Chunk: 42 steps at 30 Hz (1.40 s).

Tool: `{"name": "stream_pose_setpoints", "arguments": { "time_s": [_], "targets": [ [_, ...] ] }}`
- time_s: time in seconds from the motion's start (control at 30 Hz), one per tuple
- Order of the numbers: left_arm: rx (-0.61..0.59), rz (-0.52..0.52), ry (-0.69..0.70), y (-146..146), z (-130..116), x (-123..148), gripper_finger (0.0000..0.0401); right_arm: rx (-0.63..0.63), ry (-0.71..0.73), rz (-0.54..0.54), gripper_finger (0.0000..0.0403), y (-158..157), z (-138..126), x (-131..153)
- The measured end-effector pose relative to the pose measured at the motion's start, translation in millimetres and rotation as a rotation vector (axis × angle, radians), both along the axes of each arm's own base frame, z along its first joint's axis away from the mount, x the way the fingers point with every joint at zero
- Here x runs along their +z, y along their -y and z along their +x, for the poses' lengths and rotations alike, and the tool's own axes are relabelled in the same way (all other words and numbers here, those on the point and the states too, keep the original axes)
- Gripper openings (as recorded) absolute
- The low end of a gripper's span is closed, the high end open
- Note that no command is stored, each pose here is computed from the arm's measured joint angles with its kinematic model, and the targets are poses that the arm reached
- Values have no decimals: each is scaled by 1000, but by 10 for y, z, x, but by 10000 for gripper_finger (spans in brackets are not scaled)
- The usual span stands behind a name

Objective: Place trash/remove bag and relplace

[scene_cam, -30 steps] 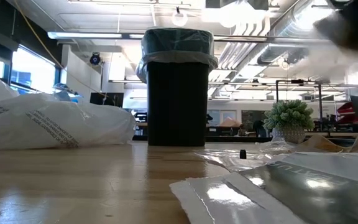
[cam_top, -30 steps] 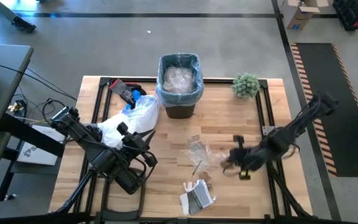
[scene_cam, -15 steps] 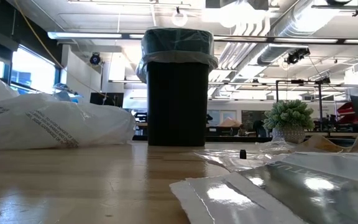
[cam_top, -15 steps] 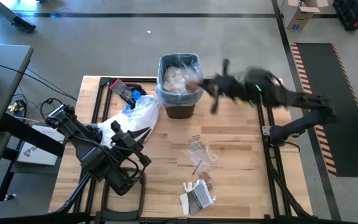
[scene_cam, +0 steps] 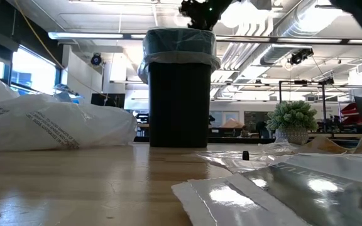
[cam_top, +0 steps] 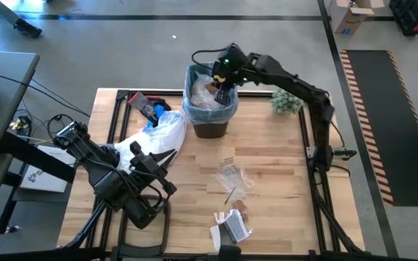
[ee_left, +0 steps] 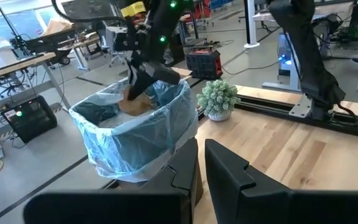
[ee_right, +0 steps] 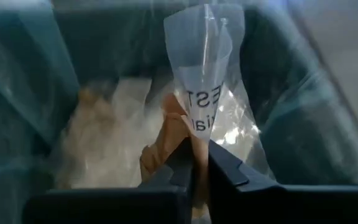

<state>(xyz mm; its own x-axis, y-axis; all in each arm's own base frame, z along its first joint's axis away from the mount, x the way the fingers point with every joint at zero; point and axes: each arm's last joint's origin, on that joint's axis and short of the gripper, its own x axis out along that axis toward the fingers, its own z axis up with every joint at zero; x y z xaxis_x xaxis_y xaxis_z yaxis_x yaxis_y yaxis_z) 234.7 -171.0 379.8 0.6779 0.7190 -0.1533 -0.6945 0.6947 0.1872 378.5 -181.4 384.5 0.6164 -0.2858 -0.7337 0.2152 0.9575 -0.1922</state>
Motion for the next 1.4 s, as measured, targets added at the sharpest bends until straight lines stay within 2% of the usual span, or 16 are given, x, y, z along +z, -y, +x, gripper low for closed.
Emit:
{"name": "stream_pose_setpoints", "arguments": {
  "time_s": [0.17, 0.27, 0.33, 0.5, 0.63, 0.83, 1.0, 1.1, 1.17, 1.23, 1.3, 1.4],
  "targets": [
    [-1, -3, -1, 1, 1, -1, 14, 20, -78, 60, 109, 29, 37, -6],
    [-1, -7, -3, 2, 2, -2, 14, 64, -99, 31, 170, -24, 28, -9],
    [-1, -7, -3, 2, 3, -3, 14, 96, -81, -2, 205, -82, 0, 89],
    [0, -8, -5, 1, 6, -6, 14, 87, 3, -9, 253, -115, 16, 199],
    [-1, -8, -6, 1, 6, -6, 14, 71, 23, 24, 246, -107, 57, 170],
    [-2, -16, -13, 2, 6, -10, 14, 75, -67, 69, 187, -121, 89, 12],
    [-3, -16, -14, 2, 6, -10, 14, 149, 27, -29, 147, -356, -155, 443],
    [-4, -20, -17, 3, 6, -11, 14, 198, 102, -69, 130, -609, -423, 777],
    [-6, -27, -23, 4, 6, -14, 14, 265, 153, -59, 122, -838, -650, 988],
    [-8, -38, -33, 6, 6, -18, 14, 409, 201, 36, 116, -1108, -914, 1156],
    [-10, -44, -37, 7, 6, -20, 14, 590, 259, 216, 113, -1386, -1139, 1259],
    [-12, -59, -33, 21, 18, -27, 14, 775, 249, 413, 112, -1836, -1365, 1244]
  ]
}}
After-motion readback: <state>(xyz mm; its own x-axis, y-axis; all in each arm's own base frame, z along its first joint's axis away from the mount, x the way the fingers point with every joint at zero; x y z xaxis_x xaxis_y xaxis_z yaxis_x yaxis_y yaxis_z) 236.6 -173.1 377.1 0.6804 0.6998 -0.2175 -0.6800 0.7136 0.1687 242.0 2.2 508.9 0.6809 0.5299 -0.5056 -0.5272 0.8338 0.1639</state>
